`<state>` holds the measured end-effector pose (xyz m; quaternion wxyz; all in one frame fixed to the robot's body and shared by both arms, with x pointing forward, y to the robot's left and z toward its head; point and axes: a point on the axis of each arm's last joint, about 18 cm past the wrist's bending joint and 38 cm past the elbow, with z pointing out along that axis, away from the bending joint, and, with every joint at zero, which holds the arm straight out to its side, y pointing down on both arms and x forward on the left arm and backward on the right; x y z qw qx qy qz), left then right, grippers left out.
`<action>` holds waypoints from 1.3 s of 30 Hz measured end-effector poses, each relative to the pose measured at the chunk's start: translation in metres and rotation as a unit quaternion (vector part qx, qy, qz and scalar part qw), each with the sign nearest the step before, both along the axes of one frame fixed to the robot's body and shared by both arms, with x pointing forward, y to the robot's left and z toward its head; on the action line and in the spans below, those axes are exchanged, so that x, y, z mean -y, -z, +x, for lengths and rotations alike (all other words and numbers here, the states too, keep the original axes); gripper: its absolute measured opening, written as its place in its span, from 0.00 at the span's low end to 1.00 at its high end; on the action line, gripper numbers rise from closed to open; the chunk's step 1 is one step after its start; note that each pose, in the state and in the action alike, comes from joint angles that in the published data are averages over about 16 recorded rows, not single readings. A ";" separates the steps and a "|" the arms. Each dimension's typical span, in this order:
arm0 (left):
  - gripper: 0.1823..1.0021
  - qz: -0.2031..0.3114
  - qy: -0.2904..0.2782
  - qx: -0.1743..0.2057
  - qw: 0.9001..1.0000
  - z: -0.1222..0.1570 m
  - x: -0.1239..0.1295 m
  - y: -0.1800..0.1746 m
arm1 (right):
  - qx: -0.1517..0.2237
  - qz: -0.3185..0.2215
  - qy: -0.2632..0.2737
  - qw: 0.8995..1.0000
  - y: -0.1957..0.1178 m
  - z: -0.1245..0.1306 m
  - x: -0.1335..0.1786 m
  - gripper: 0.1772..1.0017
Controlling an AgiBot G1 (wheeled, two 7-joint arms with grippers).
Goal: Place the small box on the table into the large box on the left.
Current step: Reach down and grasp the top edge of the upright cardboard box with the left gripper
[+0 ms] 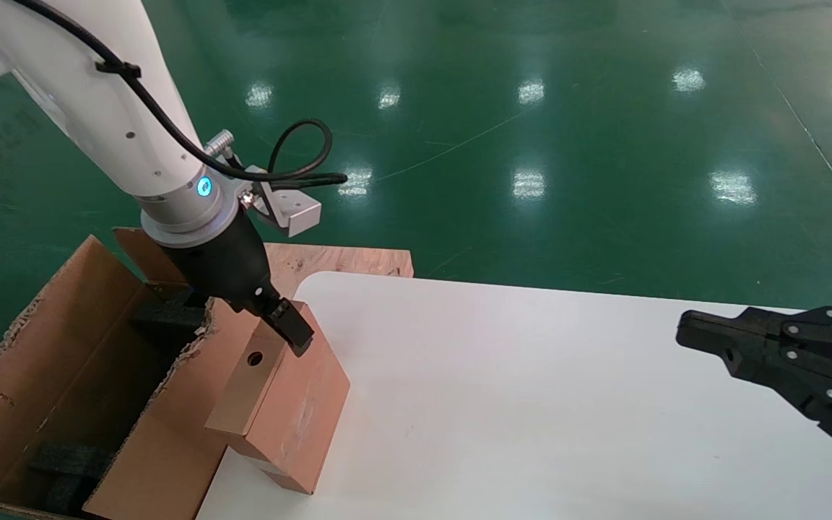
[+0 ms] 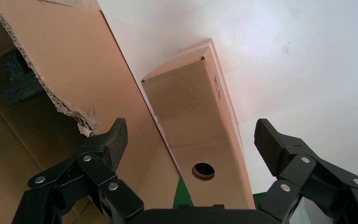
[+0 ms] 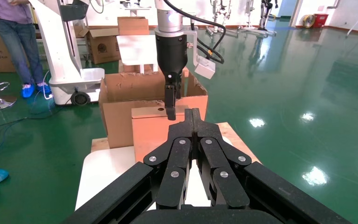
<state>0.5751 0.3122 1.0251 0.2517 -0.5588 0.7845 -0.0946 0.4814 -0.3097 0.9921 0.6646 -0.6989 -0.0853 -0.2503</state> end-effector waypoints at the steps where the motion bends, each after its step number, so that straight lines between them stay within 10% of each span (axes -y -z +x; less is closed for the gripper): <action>1: 1.00 -0.001 -0.001 -0.002 1.000 0.000 0.000 0.001 | 0.000 0.000 0.000 1.000 0.000 0.000 0.000 0.02; 39: 1.00 -0.039 -0.046 -0.066 0.996 -0.013 -0.008 0.024 | 0.000 0.000 0.000 1.000 0.000 0.000 0.000 0.02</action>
